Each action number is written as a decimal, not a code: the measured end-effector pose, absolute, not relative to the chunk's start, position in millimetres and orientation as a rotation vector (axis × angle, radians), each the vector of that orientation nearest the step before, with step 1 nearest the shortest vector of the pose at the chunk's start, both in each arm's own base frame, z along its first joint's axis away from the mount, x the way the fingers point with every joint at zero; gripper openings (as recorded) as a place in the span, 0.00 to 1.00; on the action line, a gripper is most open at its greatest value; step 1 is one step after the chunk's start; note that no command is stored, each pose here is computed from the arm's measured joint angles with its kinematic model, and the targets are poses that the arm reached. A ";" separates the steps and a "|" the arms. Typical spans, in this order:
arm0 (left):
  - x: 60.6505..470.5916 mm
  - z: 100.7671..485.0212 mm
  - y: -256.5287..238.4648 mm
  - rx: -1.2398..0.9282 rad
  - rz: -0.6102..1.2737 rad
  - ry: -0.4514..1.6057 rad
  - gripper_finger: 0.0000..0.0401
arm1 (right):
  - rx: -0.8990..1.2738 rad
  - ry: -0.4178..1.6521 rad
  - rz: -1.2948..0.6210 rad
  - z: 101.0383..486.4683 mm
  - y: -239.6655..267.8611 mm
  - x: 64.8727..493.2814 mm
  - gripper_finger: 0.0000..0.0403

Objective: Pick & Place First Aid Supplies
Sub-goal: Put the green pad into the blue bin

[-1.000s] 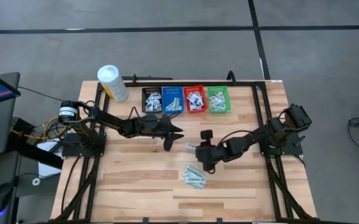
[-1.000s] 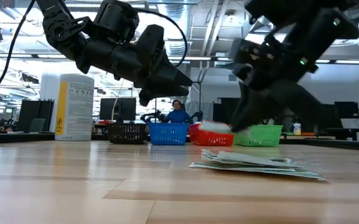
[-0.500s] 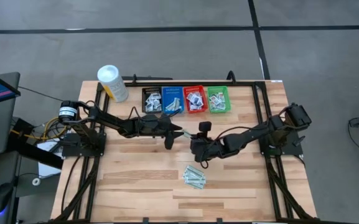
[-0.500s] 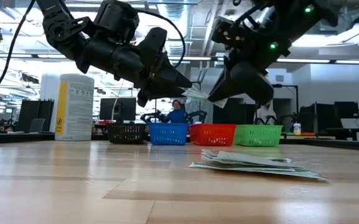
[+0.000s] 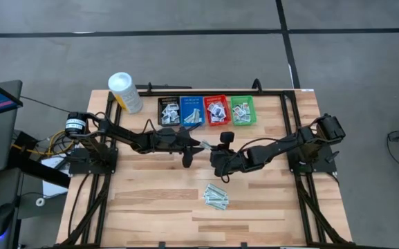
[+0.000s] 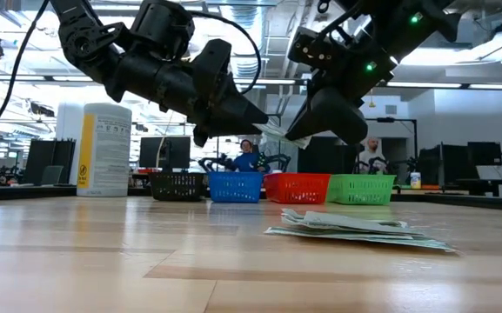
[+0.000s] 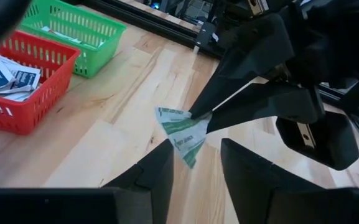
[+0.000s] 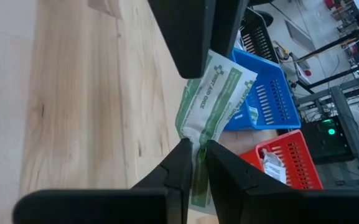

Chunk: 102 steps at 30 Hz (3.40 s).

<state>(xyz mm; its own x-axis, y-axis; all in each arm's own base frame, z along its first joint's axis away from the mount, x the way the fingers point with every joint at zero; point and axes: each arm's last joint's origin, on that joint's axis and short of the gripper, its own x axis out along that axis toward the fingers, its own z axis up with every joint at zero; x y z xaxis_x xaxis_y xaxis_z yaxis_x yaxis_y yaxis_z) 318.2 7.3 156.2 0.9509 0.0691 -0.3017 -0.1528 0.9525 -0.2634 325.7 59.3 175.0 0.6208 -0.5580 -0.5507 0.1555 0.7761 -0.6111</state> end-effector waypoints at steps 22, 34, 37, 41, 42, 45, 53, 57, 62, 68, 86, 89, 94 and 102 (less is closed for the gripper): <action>317.8 155.4 8.9 -0.267 0.170 0.296 0.02 | -0.539 0.800 -0.415 175.5 59.9 326.1 0.11; 317.7 155.2 9.2 -0.266 0.177 0.297 0.02 | -0.497 0.788 -0.370 175.6 62.4 327.2 0.39; 317.7 155.2 9.2 -0.266 0.177 0.297 0.02 | -0.445 0.794 -0.302 174.4 63.6 327.7 0.49; 317.7 155.1 9.2 -0.266 0.176 0.298 0.02 | -0.342 0.769 -0.352 174.9 61.0 328.7 0.57; 317.7 155.1 9.2 -0.266 0.176 0.298 0.02 | -0.336 0.766 -0.357 175.1 59.8 329.2 0.58; 317.6 154.9 9.7 -0.248 0.191 0.299 0.02 | -0.344 0.776 -0.361 174.7 56.3 329.3 0.59; 310.3 146.6 22.1 -0.106 0.458 0.351 0.01 | -0.343 0.782 -0.359 174.3 54.9 329.3 0.59; 307.6 147.6 31.2 -0.105 0.508 0.341 0.02 | -0.344 0.784 -0.359 174.1 54.9 329.2 0.59; 307.0 148.5 40.0 -0.097 0.533 0.334 0.02 | -0.346 0.785 -0.358 174.1 54.9 329.2 0.59; 304.0 154.7 50.8 -0.048 0.558 0.331 0.02 | -0.346 0.785 -0.358 174.0 54.8 329.2 0.59; 256.1 160.0 96.1 -0.077 0.701 0.406 0.02 | -0.319 0.750 -0.386 176.6 46.8 333.4 0.59; 255.7 153.3 95.9 -0.080 0.693 0.428 0.02 | -0.309 0.745 -0.399 177.1 42.4 334.5 0.59; 257.8 152.2 95.8 -0.087 0.664 0.413 0.02 | -0.266 0.720 -0.419 178.3 40.3 336.0 0.59; 259.6 154.9 95.4 -0.080 0.627 0.386 0.02 | -0.188 0.727 -0.329 177.1 44.3 336.6 0.59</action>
<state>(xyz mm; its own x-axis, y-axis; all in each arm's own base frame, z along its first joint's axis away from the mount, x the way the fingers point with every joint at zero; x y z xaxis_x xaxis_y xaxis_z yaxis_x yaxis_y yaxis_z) 259.6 95.4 154.9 0.7412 0.5564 -0.3754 -0.5858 0.8093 0.0431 336.6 44.3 177.1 0.6991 -0.3583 -0.6187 0.2292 0.9320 -0.2807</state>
